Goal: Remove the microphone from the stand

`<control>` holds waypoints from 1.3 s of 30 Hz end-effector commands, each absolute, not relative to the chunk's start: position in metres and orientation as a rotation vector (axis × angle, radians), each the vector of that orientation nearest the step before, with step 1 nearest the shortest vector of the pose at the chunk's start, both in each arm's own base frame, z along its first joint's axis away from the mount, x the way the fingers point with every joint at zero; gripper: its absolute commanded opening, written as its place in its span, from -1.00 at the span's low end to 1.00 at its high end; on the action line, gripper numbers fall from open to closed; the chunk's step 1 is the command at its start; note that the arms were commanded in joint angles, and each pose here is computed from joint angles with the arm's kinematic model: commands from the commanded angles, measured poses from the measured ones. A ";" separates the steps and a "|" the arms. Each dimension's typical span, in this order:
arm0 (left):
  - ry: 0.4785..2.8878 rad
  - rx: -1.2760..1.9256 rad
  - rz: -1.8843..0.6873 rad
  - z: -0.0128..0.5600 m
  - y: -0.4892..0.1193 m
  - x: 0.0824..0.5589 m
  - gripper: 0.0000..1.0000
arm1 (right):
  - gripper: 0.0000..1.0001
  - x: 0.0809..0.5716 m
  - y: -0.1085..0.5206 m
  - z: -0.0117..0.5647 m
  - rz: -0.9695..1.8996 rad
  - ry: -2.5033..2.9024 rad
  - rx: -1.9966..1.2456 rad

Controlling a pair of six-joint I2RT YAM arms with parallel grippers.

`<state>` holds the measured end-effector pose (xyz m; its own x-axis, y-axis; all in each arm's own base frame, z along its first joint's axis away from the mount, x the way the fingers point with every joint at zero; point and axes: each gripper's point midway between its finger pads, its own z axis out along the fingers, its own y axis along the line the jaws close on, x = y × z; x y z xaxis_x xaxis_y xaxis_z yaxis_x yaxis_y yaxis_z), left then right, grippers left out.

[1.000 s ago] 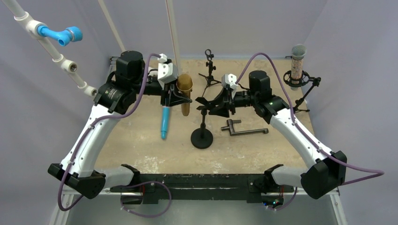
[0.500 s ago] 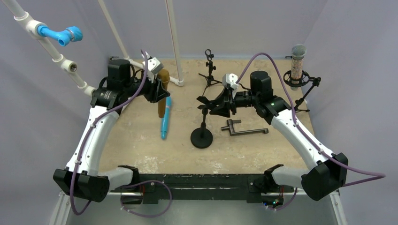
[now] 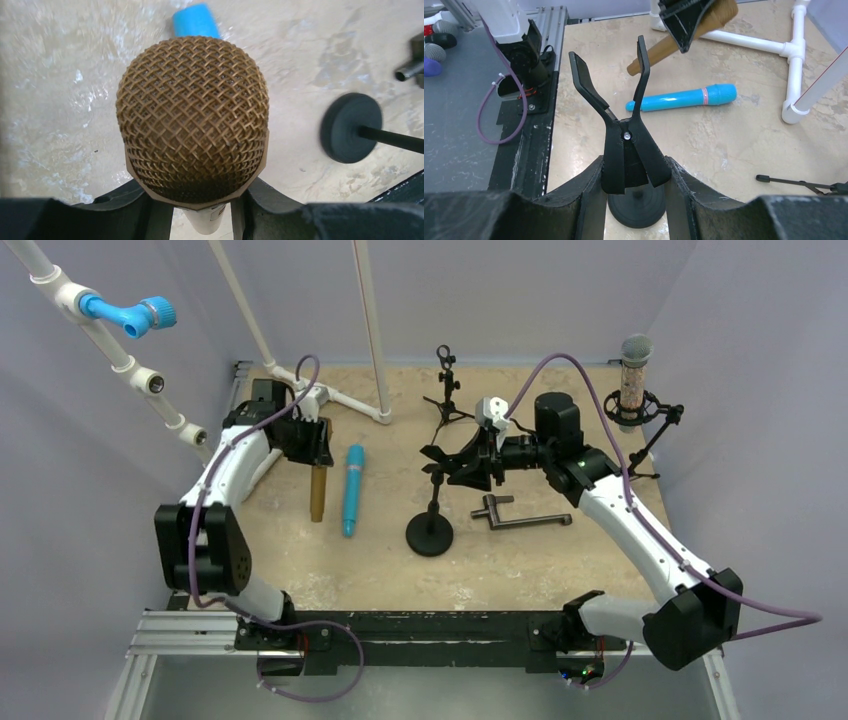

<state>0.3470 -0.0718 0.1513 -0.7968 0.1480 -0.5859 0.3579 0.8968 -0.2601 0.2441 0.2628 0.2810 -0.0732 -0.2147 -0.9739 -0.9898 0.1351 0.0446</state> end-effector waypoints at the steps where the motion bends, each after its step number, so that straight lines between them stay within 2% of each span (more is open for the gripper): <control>1: 2.630 0.262 -0.452 0.129 -0.058 0.354 -1.00 | -1.00 0.251 0.256 0.285 0.976 1.466 -1.212; 7: 2.748 0.234 -0.403 0.100 -0.049 0.363 -1.00 | -1.00 0.248 0.256 0.286 0.985 1.460 -1.218; 16: 2.873 0.160 -0.446 0.072 -0.052 0.367 -0.77 | -1.00 0.245 0.256 0.287 0.987 1.454 -1.224; 22: 2.906 0.077 -0.435 0.057 -0.051 0.366 -0.74 | -1.00 0.243 0.254 0.287 0.984 1.447 -1.226; 29: 2.942 0.041 -0.434 0.045 -0.051 0.360 -0.56 | -1.00 0.243 0.255 0.286 0.988 1.446 -1.226; 39: 2.967 0.034 -0.425 0.037 -0.049 0.358 -0.48 | -1.00 0.243 0.255 0.285 0.989 1.449 -1.224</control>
